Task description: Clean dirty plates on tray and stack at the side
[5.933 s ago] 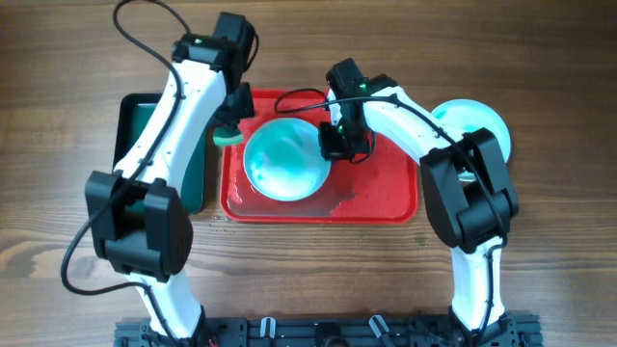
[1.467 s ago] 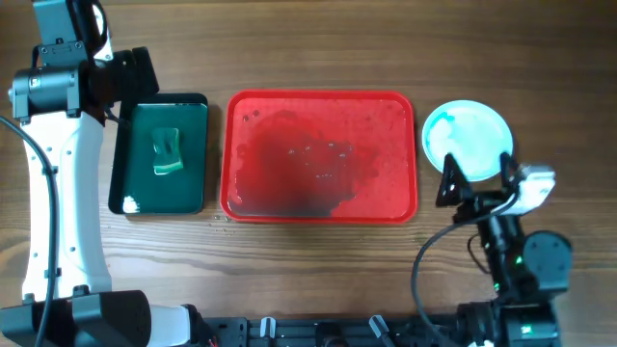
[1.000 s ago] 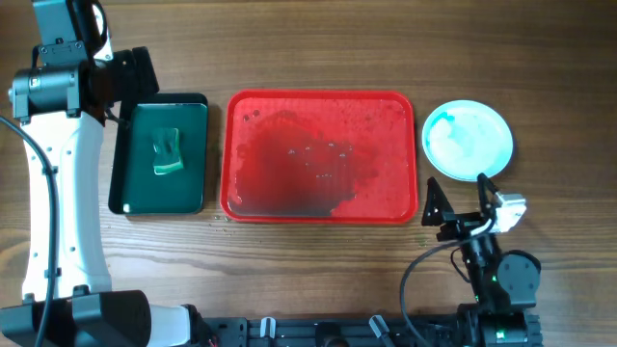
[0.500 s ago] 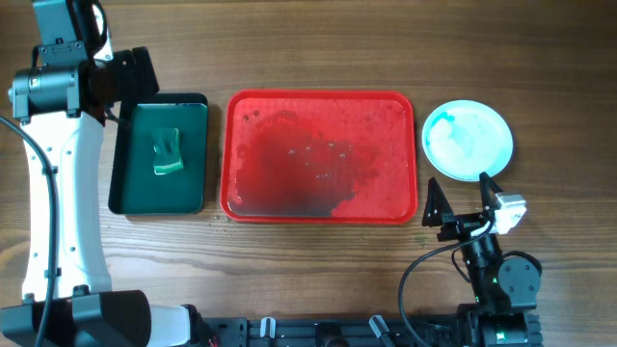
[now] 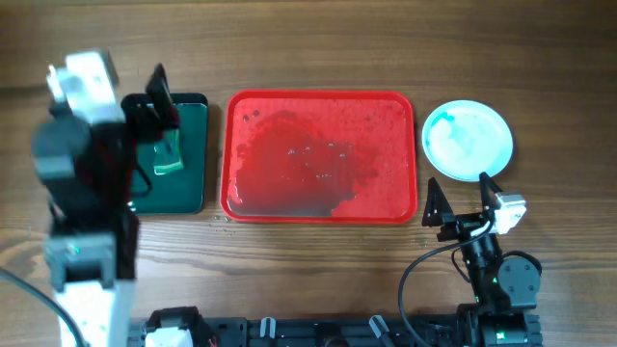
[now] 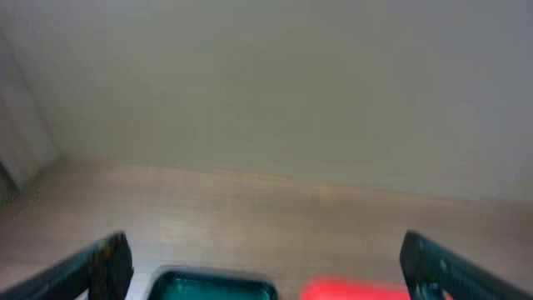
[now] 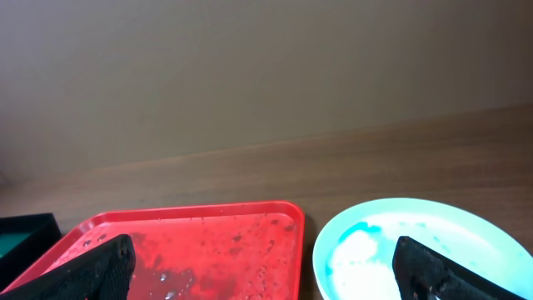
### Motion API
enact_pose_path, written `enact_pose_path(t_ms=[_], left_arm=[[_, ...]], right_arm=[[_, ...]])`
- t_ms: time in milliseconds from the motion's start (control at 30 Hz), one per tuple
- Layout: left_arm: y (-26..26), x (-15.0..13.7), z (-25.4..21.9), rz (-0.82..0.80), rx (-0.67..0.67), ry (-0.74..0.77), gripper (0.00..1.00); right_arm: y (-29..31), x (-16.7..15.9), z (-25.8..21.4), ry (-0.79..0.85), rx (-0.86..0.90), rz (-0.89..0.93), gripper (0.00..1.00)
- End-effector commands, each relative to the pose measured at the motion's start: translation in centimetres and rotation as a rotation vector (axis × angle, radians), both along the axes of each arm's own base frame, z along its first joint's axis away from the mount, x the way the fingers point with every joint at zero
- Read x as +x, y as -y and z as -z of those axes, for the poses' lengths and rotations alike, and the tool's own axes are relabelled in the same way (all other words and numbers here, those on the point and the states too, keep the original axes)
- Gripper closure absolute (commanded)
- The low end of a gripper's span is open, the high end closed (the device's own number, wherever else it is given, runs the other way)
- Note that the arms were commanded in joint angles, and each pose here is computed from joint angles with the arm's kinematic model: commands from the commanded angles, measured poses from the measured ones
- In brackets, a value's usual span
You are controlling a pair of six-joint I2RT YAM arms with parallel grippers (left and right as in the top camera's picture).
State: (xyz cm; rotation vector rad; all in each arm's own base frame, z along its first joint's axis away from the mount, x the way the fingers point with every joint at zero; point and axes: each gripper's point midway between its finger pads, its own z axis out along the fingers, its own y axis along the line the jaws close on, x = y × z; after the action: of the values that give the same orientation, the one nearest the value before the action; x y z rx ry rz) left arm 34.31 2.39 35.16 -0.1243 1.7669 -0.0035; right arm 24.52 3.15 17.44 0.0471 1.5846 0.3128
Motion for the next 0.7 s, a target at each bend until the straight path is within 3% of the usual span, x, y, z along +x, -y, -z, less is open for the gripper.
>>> enact_pose_path(t_ms=[0,200,367,667], left_arm=[[1.9,-4.3,5.4,0.091,-0.009,0.111,0.00],[2.2,-8.6,11.5,0.092,0.009,0.263,0.00],[2.3,-9.4,14.9,0.094,0.010,0.276,0.00],[2.6,-9.7,19.3,0.105,-0.008,0.133,0.00]], right_arm=[[-0.3,-0.1,0.0,0.008,-0.019,-0.016,0.00],[-0.3,-0.1,0.0,0.008,-0.018,-0.016,0.00],[-0.3,-0.1,0.0,0.008,-0.019,-0.016,0.00],[-0.3,-0.1,0.0,0.008,-0.018,-0.016,0.00]])
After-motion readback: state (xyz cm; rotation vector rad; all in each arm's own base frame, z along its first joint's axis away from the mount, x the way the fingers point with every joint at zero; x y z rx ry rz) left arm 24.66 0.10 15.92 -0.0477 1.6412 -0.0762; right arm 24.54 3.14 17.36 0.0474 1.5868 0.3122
